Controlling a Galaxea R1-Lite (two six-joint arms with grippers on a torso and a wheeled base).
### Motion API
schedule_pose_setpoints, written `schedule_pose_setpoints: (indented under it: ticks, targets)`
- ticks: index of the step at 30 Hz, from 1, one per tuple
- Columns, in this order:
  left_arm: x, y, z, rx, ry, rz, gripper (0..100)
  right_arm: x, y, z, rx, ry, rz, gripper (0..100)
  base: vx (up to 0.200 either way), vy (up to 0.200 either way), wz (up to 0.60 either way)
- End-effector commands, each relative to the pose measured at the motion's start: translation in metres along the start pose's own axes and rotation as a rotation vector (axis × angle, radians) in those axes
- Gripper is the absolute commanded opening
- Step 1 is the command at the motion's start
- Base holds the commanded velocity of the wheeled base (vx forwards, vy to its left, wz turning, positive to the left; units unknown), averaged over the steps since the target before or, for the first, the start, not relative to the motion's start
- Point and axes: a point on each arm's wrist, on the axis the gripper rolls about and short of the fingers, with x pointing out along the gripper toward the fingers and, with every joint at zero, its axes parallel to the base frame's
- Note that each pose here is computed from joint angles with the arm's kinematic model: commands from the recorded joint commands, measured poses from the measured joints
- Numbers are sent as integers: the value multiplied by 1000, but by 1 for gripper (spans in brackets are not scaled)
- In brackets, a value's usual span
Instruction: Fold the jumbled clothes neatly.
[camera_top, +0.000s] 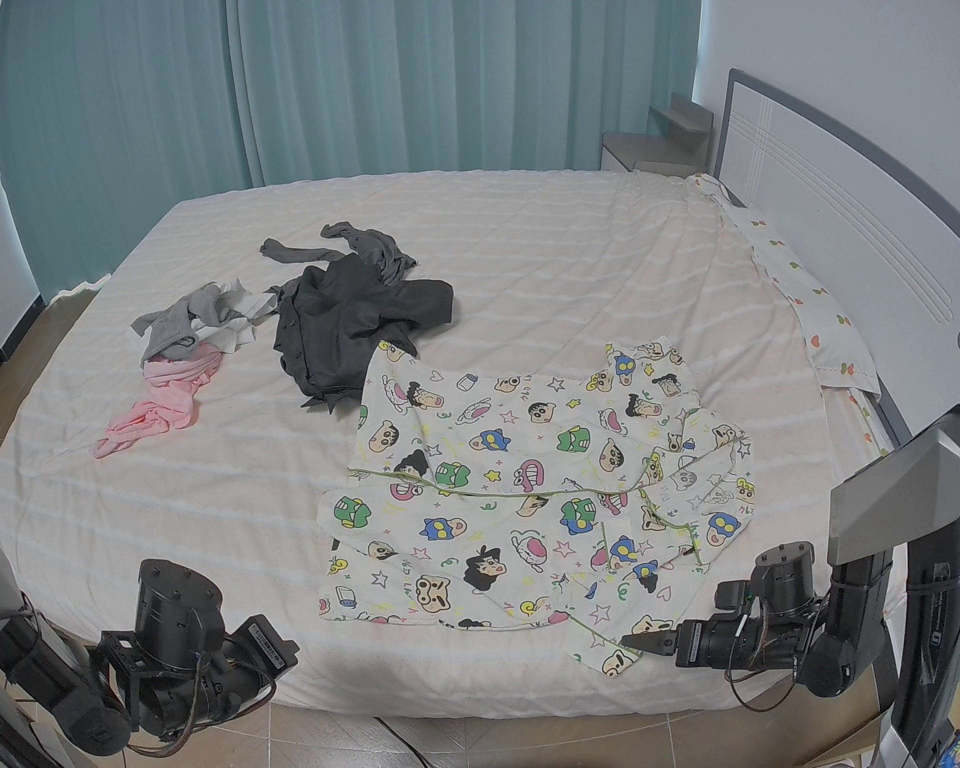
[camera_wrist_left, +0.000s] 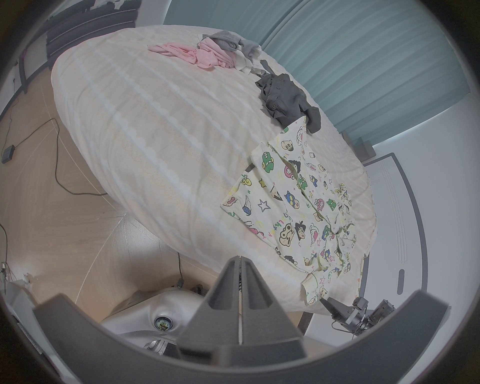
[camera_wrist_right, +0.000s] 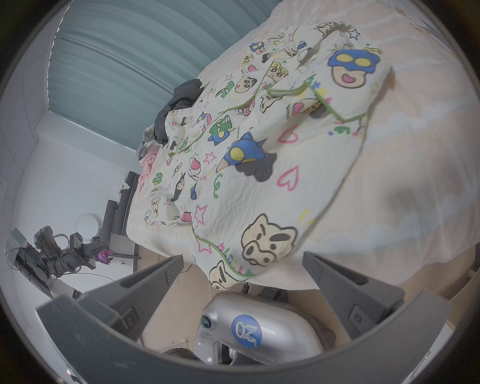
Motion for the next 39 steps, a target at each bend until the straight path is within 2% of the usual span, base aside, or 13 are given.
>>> schedule_pose_setpoints:
  ticks: [1,5,10,19,20,28,39]
  targets:
    - [0,0,0,-1,-1,2,0,16,7,-9,-29,45,-10,100,0,0,0]
    - [0,0,0,-1,-3,3,0,28,10,-7,-38,30,-42,100,0,0,0]
    - [0,0,0,-1,-3,3,0,27,13,-6,-4,20,-33,100,0,0,0]
    - [1,1,0,-2,-2,7,0,29,17,-7,7,22,-21,100,0,0,0]
    - [1,0,0,-2,-2,4,0,29,18,-7,9,22,-22,0,0,0,0]
    - [1,1,0,-2,-2,7,0,23,17,-9,14,27,-30,0,0,0,0]
    - [0,2,0,0,-1,7,0,-19,12,-9,60,6,-26,0,0,0,0]
